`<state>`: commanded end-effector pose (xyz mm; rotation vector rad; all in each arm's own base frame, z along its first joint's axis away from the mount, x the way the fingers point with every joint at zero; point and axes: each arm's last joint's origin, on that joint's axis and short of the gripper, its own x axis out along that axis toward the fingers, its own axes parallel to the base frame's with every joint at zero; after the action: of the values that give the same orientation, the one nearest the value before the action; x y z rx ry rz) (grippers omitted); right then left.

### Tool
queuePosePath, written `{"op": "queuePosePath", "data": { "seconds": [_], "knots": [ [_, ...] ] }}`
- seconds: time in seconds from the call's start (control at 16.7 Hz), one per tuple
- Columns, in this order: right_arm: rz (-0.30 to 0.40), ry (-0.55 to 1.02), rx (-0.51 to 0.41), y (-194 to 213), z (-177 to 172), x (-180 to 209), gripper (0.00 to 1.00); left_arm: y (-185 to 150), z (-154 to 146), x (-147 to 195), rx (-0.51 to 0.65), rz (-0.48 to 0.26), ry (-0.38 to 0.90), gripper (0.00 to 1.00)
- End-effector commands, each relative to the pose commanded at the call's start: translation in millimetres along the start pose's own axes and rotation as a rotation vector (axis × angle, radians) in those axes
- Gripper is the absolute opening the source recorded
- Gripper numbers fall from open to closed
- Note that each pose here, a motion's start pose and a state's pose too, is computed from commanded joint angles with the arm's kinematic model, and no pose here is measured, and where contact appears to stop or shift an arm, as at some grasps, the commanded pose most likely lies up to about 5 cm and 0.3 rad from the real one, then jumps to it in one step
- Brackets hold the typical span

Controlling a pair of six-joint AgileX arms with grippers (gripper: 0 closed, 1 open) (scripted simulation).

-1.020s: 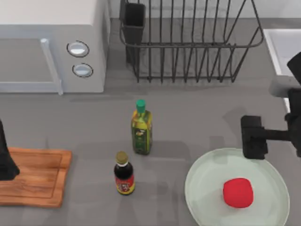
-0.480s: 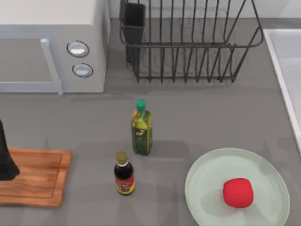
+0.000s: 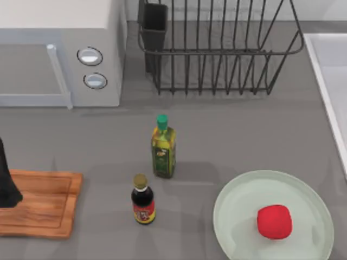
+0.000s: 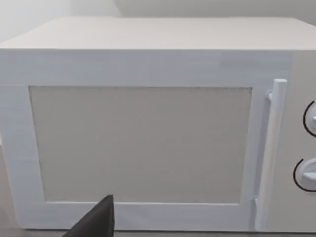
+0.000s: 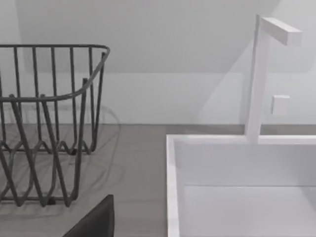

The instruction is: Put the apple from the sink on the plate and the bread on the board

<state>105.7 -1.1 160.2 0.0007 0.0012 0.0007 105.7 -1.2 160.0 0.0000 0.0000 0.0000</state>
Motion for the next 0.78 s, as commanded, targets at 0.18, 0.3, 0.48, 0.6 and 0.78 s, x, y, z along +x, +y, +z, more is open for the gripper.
{"op": "queuePosePath", "data": {
  "seconds": [0.18,0.3,0.48,0.6,0.78],
  "knots": [
    [-0.001,-0.001,-0.001,-0.1,-0.2,0.0,1.0,0.0,0.0,0.0,0.0,0.0,0.0,1.0],
    [-0.001,-0.001,-0.001,-0.1,-0.2,0.0,1.0,0.0,0.0,0.0,0.0,0.0,0.0,1.0],
    [-0.001,-0.001,-0.001,-0.1,-0.2,0.0,1.0,1.4,9.6,0.9,0.006,0.011,0.051,1.0],
    [-0.001,-0.001,-0.001,-0.1,-0.2,0.0,1.0,3.4,22.4,3.9,0.014,0.028,0.129,1.0],
    [-0.001,-0.001,-0.001,-0.1,-0.2,0.0,1.0,8.8,44.5,18.2,0.024,0.06,0.319,1.0]
  ]
}}
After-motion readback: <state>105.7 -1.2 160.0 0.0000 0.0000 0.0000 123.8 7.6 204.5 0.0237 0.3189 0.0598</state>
